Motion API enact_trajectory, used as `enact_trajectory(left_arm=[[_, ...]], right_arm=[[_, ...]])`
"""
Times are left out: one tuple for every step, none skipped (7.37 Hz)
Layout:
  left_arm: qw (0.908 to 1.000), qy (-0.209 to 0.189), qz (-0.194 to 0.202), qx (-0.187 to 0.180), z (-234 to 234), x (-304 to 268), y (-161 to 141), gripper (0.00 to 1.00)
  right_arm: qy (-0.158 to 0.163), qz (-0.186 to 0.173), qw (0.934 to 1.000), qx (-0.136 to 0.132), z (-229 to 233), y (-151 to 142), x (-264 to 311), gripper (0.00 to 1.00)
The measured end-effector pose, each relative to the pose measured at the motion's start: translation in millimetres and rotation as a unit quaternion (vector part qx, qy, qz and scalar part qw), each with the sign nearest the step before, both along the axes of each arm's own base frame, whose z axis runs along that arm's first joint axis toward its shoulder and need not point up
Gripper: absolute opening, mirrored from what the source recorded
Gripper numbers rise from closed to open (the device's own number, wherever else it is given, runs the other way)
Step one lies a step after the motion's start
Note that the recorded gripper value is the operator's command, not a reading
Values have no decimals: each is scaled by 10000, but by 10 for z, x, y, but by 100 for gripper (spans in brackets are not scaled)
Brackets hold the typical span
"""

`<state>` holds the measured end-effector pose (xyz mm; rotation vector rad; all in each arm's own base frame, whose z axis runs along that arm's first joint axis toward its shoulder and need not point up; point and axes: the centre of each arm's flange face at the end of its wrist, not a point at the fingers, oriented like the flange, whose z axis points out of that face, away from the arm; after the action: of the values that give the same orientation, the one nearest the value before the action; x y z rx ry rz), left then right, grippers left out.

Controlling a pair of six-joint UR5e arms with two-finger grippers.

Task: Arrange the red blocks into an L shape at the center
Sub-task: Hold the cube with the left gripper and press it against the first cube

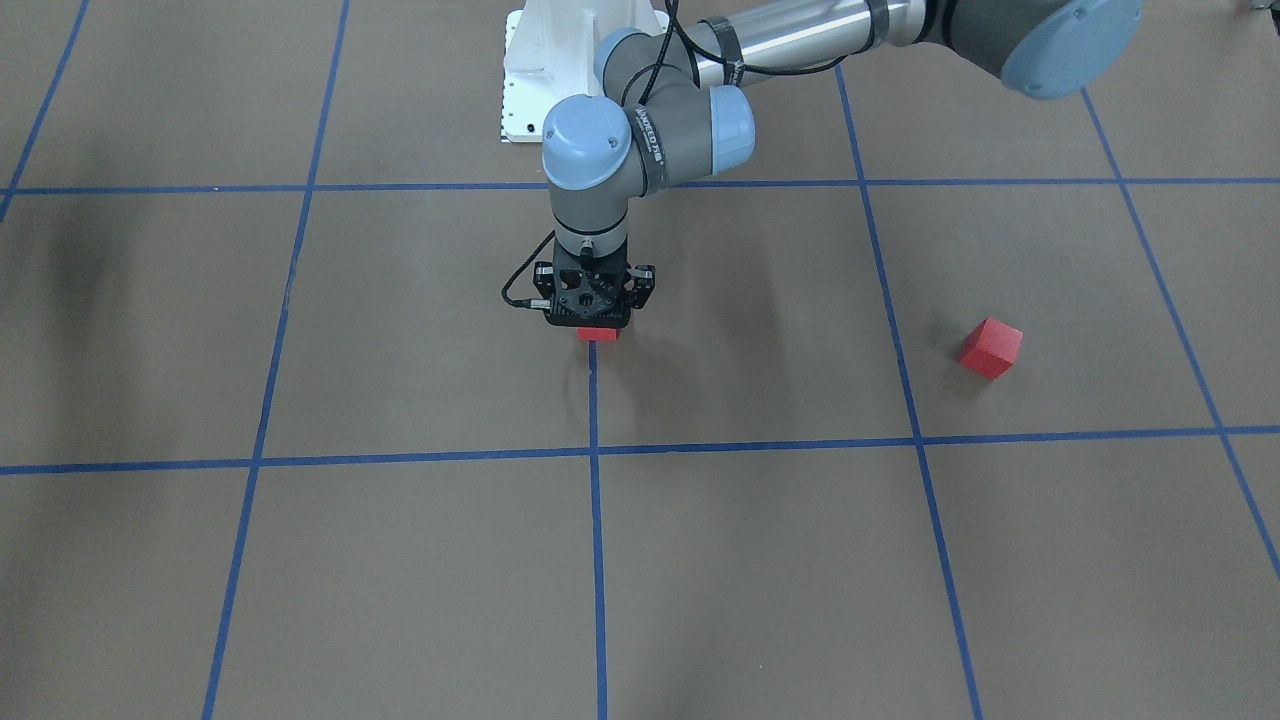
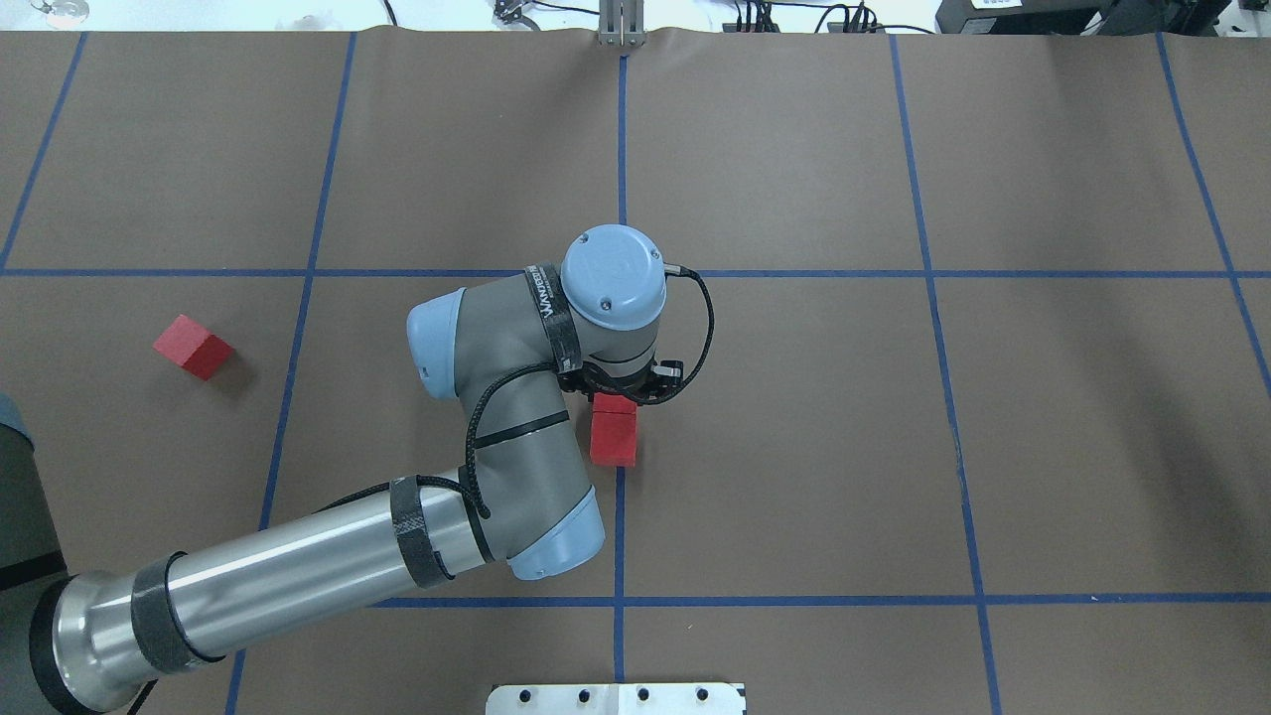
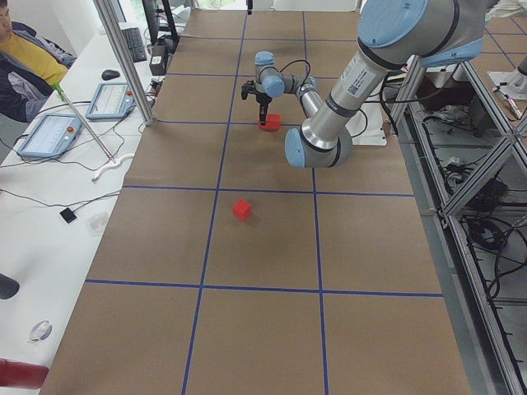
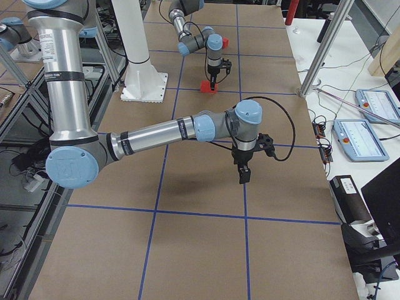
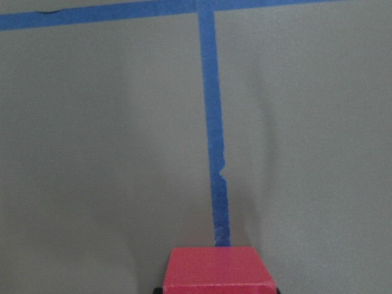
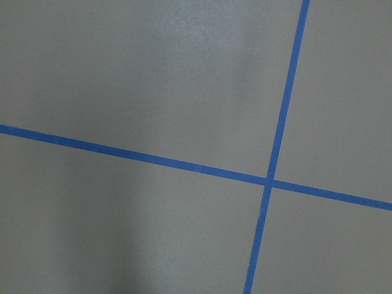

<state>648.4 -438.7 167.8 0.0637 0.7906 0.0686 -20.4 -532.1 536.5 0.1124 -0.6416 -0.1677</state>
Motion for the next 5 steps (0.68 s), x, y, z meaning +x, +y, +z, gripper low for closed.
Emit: enact_trajectory(left_arm=[[10000,0,7,0,-1,6,9,15],[10000,-1,10,-1,-1,9,12,23],[10000,0,10,-1,-1,9,12,29],[10000,1,10,0,0,8,13,38],[10000,0,9,-1,-2,7,12,78]], right_arm=[[0,0,10000,-1,2,1,0,100],[0,0,10000,-2,3,1,0,100],[0,0,10000,-2,3,2,0,100],[0,0,10000,-3,3,2,0,100],[0,0,10000,-2,3,2,0,100]])
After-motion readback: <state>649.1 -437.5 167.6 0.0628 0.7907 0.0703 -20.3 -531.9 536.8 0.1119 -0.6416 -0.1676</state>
